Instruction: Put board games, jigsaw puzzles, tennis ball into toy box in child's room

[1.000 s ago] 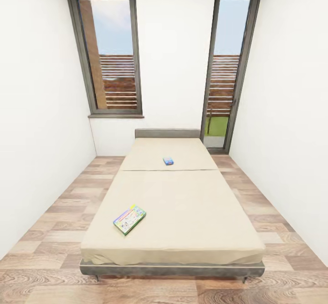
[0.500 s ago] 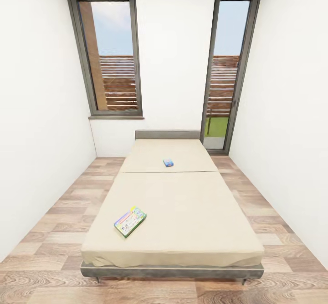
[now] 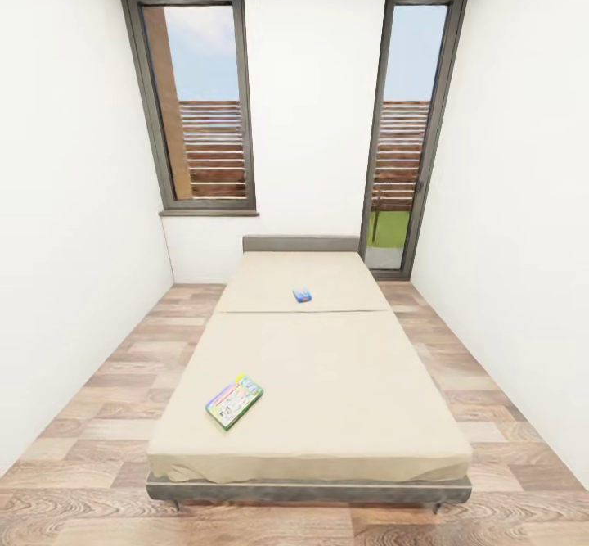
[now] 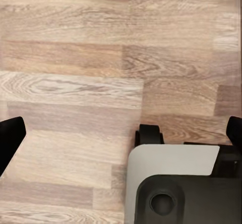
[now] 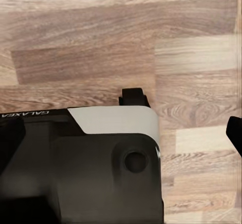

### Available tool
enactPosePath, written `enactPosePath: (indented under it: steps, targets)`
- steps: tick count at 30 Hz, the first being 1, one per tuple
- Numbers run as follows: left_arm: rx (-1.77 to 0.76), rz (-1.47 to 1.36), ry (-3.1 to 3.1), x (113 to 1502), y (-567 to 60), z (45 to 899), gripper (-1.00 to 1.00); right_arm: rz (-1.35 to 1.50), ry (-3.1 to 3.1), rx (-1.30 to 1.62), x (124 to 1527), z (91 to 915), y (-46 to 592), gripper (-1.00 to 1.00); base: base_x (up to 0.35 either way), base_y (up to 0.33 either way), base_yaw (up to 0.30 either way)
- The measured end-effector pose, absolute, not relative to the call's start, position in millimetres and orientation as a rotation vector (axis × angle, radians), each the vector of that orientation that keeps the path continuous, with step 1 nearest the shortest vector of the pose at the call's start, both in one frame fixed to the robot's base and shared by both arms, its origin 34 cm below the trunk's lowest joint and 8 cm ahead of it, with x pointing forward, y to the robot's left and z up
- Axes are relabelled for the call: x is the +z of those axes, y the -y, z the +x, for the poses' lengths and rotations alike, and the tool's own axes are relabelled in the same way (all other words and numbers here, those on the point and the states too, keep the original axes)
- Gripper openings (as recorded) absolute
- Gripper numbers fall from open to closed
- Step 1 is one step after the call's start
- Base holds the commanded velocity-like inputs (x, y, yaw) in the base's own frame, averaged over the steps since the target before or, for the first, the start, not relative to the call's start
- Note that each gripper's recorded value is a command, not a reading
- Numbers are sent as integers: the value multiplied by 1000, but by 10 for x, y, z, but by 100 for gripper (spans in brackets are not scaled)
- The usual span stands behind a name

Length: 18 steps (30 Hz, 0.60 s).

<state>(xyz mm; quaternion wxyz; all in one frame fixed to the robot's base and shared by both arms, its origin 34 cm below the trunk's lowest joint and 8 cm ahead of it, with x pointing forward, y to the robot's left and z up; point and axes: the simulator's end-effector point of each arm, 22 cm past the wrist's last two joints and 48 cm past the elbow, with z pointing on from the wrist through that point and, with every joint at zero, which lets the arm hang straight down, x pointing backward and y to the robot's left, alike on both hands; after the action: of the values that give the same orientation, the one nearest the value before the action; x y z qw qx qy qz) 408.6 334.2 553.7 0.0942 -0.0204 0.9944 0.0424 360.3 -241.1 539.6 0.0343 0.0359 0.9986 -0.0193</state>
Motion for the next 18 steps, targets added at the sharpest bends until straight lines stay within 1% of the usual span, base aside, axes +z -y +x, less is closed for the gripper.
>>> enactPosePath:
  steps: [9, 18]
  targets:
    - [129, -44, -2808, 5785, -3368, 4476, 100, 128, -2938, -93, 5605, 3979, 2527, 100, 0, 0, 0]
    - [81, -37, -2785, 5909, -3310, 4492, 100, 120, -2848, -82, 5768, 4143, 2432, 100, 0, 0, 0]
